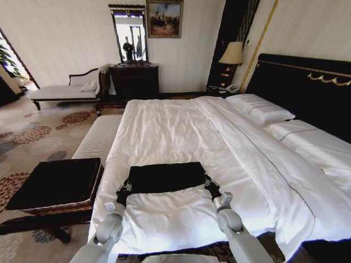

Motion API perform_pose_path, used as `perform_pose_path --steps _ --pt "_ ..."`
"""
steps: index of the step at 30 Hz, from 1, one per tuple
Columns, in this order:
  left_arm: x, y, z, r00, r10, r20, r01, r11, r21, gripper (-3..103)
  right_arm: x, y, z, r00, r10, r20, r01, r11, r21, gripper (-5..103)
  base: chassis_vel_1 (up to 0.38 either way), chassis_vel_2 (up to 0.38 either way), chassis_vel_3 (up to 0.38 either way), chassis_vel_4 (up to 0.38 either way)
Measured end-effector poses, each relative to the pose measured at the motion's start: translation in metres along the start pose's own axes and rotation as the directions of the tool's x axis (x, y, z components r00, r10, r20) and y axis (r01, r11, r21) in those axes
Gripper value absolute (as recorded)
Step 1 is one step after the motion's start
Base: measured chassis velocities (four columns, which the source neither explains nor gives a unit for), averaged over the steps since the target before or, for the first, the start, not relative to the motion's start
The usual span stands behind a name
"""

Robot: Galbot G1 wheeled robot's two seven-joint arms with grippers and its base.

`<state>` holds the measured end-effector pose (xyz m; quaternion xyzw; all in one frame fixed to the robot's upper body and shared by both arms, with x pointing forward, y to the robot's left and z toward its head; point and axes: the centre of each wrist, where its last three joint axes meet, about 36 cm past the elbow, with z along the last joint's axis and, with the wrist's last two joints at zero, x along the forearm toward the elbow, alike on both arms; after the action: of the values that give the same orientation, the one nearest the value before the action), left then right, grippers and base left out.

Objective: Fold the clothes on the bed and place them into the basket.

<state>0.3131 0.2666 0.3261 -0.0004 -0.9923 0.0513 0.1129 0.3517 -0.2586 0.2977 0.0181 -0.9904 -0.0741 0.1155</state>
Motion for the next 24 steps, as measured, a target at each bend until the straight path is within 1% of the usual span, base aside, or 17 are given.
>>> perform_pose_path --steps 1,2,3,4,6,7,8,9,10,13,14,15,17,18,21,22,24 --pt "0.003 0.001 -0.003 1.000 -0.004 0.005 0.004 1.000 0.003 37 0.002 0.001 -0.001 1.000 -0.001 0.003 0.001 1.000 -0.001 26 0.000 0.000 0.000 0.000" --pt "0.005 0.003 -0.005 1.000 -0.009 0.011 0.009 1.000 0.008 43 0.005 0.001 -0.002 1.000 0.000 0.006 0.000 1.000 -0.003 26 0.000 0.000 0.000 0.000" --pt "0.007 0.007 -0.011 1.000 -0.020 0.022 0.020 1.000 0.018 48 0.011 -0.001 -0.005 1.000 0.008 0.013 -0.008 1.000 -0.003 31 0.000 0.000 0.000 0.000" --pt "0.007 0.007 -0.011 1.000 -0.020 0.022 0.020 1.000 0.018 48 0.011 -0.001 -0.005 1.000 0.008 0.013 -0.008 1.000 -0.003 31 0.000 0.000 0.000 0.000" --pt "0.009 0.011 -0.020 0.998 -0.038 0.045 0.037 0.999 0.026 59 0.019 -0.005 -0.010 0.999 0.038 0.025 -0.037 0.999 -0.009 42 0.000 0.000 0.000 0.000" --pt "0.009 0.011 -0.022 0.998 -0.043 0.051 0.042 0.999 0.027 59 0.020 -0.006 -0.011 0.999 0.043 0.028 -0.043 0.999 -0.011 47 0.000 0.000 0.000 0.000" --pt "0.012 0.012 -0.027 0.995 -0.054 0.079 0.053 0.998 0.026 70 0.026 -0.009 -0.019 0.997 0.065 0.034 -0.064 0.997 -0.032 52 0.000 0.000 0.000 0.000" --pt "0.012 0.012 -0.027 0.995 -0.054 0.079 0.053 0.998 0.026 70 0.026 -0.009 -0.019 0.997 0.065 0.034 -0.064 0.997 -0.032 52 0.000 0.000 0.000 0.000" --pt "0.013 0.013 -0.029 0.994 -0.060 0.093 0.059 0.998 0.020 70 0.029 -0.010 -0.021 0.997 0.072 0.035 -0.070 0.997 -0.041 58 0.000 0.000 0.000 0.000" --pt "0.026 0.022 -0.034 0.985 -0.093 0.143 0.097 0.995 -0.016 86 0.036 -0.010 -0.030 0.997 0.082 0.002 -0.082 0.991 -0.110 69 0.000 0.000 0.000 0.000" --pt "0.026 0.022 -0.034 0.985 -0.093 0.143 0.097 0.995 -0.016 86 0.036 -0.010 -0.030 0.997 0.082 0.002 -0.082 0.991 -0.110 69 0.000 0.000 0.000 0.000" --pt "0.031 0.025 -0.035 0.984 -0.098 0.149 0.102 0.994 -0.023 91 0.036 -0.010 -0.032 0.997 0.082 -0.014 -0.083 0.987 -0.139 74 0.000 0.000 0.000 0.000" --pt "0.061 0.038 -0.032 0.982 -0.108 0.153 0.116 0.992 -0.045 99 0.033 -0.009 -0.036 0.995 0.065 -0.081 -0.085 0.958 -0.274 85 0.000 0.000 0.000 0.000" --pt "0.061 0.038 -0.032 0.982 -0.108 0.153 0.116 0.992 -0.045 99 0.033 -0.009 -0.036 0.995 0.065 -0.081 -0.085 0.958 -0.274 85 0.000 0.000 0.000 0.000" --pt "0.106 0.049 -0.022 0.985 -0.102 0.139 0.117 0.988 -0.102 100 0.026 -0.007 -0.042 0.988 0.015 -0.154 -0.080 0.900 -0.428 99 0.000 0.000 0.000 0.000" --pt "0.106 0.049 -0.022 0.985 -0.102 0.139 0.117 0.988 -0.102 100 0.026 -0.007 -0.042 0.988 0.015 -0.154 -0.080 0.900 -0.428 99 0.000 0.000 0.000 0.000" --pt "0.126 0.053 -0.019 0.984 -0.095 0.151 0.116 0.984 -0.135 100 0.024 -0.004 -0.043 0.984 -0.011 -0.180 -0.077 0.879 -0.471 99 0.000 0.000 0.000 0.000"
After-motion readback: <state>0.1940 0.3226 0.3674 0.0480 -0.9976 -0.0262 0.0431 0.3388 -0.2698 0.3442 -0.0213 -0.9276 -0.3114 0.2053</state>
